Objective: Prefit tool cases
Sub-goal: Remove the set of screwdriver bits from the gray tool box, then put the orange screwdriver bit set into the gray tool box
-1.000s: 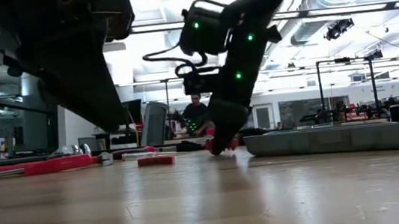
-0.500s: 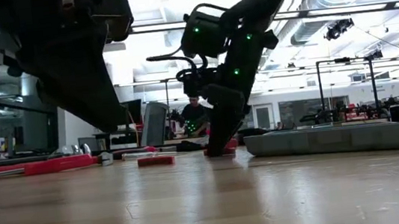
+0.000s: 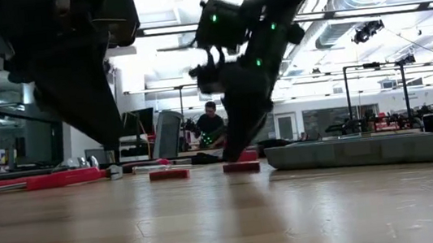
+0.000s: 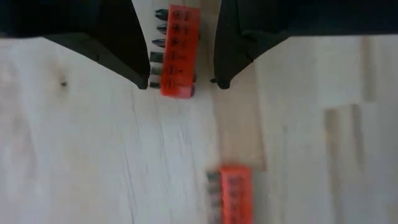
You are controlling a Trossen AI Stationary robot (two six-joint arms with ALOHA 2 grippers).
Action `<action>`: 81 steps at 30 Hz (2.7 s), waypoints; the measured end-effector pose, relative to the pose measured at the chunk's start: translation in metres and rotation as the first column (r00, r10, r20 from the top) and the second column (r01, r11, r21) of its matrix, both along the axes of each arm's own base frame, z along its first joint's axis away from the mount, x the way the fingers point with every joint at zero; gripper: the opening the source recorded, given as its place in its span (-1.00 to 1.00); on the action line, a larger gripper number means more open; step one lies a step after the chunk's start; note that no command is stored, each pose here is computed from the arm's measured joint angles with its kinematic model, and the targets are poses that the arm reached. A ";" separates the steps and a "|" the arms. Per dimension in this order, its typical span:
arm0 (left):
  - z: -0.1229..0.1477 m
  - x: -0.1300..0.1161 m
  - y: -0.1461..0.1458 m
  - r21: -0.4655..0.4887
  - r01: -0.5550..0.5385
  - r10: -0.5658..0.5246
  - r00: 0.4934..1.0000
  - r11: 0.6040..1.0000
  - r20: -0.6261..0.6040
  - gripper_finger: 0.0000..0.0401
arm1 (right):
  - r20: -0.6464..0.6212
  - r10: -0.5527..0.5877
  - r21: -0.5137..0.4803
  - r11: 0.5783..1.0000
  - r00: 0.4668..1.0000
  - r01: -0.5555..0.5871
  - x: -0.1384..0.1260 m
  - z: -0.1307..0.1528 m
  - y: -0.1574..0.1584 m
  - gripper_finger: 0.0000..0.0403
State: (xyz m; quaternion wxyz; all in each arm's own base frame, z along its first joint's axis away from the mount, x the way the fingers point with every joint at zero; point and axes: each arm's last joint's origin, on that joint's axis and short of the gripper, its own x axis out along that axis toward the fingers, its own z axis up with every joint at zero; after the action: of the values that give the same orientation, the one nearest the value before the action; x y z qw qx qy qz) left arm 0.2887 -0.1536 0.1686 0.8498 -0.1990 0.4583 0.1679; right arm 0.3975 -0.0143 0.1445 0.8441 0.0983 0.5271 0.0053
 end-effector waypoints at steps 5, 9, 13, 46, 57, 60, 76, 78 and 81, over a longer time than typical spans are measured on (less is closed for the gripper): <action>0.000 -0.002 -0.003 0.014 0.002 -0.002 1.000 1.000 0.008 -0.21 | 0.041 -0.010 -0.020 1.000 0.999 0.010 -0.004 0.018 -0.014 -0.18; 0.000 -0.002 -0.003 0.019 0.003 -0.003 1.000 1.000 0.003 -0.21 | 0.042 0.005 0.043 0.999 0.999 -0.006 -0.007 0.020 -0.026 -0.18; 0.000 -0.003 -0.003 0.022 0.004 -0.004 1.000 1.000 -0.001 -0.21 | 0.021 0.039 0.066 0.997 0.999 -0.040 -0.010 0.018 -0.031 -0.18; 0.000 -0.003 -0.003 0.010 -0.018 0.018 1.000 1.000 -0.001 -0.21 | -0.146 0.148 -0.043 0.987 0.978 -0.156 -0.005 -0.033 0.002 -0.18; -0.001 -0.003 -0.002 0.009 -0.026 0.026 1.000 1.000 0.000 -0.21 | -0.140 0.112 -0.032 0.993 0.984 -0.117 -0.009 -0.039 0.002 -0.18; -0.001 -0.003 -0.002 0.008 -0.025 0.025 1.000 1.000 0.000 -0.21 | -0.127 0.101 0.023 0.995 0.987 -0.099 -0.009 -0.038 -0.002 -0.18; -0.001 -0.003 -0.002 0.007 -0.027 0.027 1.000 1.000 0.000 -0.21 | -0.113 0.080 0.137 0.988 0.990 -0.064 -0.012 -0.038 -0.027 -0.18; -0.001 -0.003 -0.002 0.007 -0.027 0.027 1.000 1.000 -0.001 -0.21 | -0.114 0.080 0.141 0.988 0.990 -0.063 -0.014 -0.035 -0.028 -0.18; -0.001 -0.003 -0.002 0.007 -0.026 0.026 1.000 1.000 -0.001 -0.21 | -0.107 0.086 0.127 0.989 0.991 -0.072 -0.017 -0.026 -0.030 -0.18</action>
State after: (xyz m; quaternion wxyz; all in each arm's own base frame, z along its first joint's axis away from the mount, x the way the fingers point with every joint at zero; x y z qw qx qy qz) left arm 0.2855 -0.1561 0.1680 0.8479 -0.2019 0.4556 0.1808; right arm 0.3805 -0.0441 0.1189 0.8047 0.1292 0.5758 0.0656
